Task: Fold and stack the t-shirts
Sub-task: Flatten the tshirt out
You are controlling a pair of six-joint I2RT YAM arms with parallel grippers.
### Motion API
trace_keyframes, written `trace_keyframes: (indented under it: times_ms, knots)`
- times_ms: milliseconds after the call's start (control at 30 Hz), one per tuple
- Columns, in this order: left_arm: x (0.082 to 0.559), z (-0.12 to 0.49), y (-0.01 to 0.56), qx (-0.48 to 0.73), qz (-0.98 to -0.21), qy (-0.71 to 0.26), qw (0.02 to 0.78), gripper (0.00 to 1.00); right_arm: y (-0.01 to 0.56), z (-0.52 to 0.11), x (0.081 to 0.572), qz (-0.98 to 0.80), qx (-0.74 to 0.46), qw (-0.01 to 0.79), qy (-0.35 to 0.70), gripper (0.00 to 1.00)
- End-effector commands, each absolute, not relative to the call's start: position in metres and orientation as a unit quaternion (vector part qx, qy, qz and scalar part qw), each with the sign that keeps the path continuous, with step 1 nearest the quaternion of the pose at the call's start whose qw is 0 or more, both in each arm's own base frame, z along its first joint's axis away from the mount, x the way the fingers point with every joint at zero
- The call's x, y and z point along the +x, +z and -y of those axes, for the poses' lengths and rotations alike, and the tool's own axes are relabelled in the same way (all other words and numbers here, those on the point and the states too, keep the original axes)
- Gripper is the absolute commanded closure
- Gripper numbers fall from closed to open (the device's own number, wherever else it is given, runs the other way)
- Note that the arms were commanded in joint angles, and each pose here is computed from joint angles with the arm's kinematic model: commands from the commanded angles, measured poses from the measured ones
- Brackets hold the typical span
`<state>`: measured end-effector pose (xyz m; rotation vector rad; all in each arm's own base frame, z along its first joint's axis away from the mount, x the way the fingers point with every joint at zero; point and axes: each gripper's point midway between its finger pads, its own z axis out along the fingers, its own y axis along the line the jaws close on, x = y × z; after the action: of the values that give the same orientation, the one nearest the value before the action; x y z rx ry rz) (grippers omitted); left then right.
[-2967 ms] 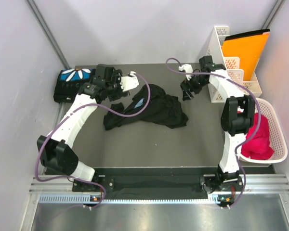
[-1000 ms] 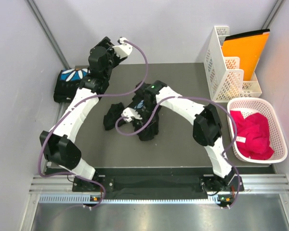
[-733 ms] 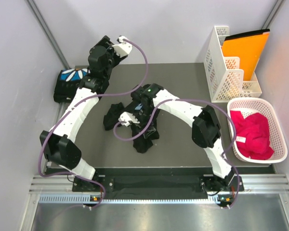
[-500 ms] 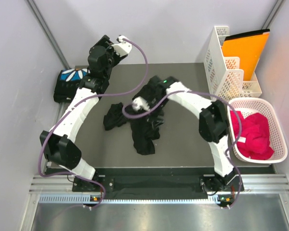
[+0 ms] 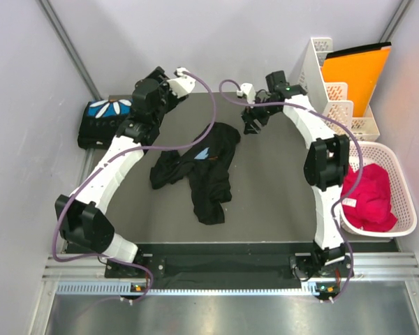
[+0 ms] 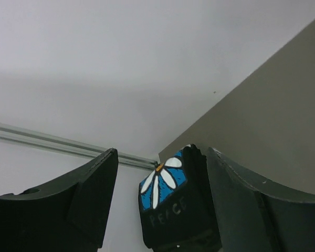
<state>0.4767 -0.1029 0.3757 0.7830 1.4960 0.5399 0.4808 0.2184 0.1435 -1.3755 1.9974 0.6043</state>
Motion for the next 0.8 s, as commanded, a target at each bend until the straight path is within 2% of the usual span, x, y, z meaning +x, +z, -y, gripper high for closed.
trace_keyframes:
  times_ms: [0,233,500,767]
  knots:
    - [0.462,0.105,0.384,0.350,-0.647,0.234,0.636,0.27,0.127,-0.241,0.511,-0.748,-0.537,0.344,0.185,0.25]
    - [0.461,0.102,0.383,0.341,-0.655,0.238,0.631,0.27,0.089,-0.236,0.528,-0.763,-0.533,0.330,0.156,0.27]
    - [0.459,0.102,0.384,0.344,-0.652,0.241,0.631,0.27,0.073,-0.244,0.538,-0.770,-0.526,0.335,0.137,0.28]
    - [0.462,0.103,0.374,0.354,-0.650,0.247,0.625,0.27,0.065,-0.266,0.527,-0.753,-0.554,0.325,0.141,0.29]
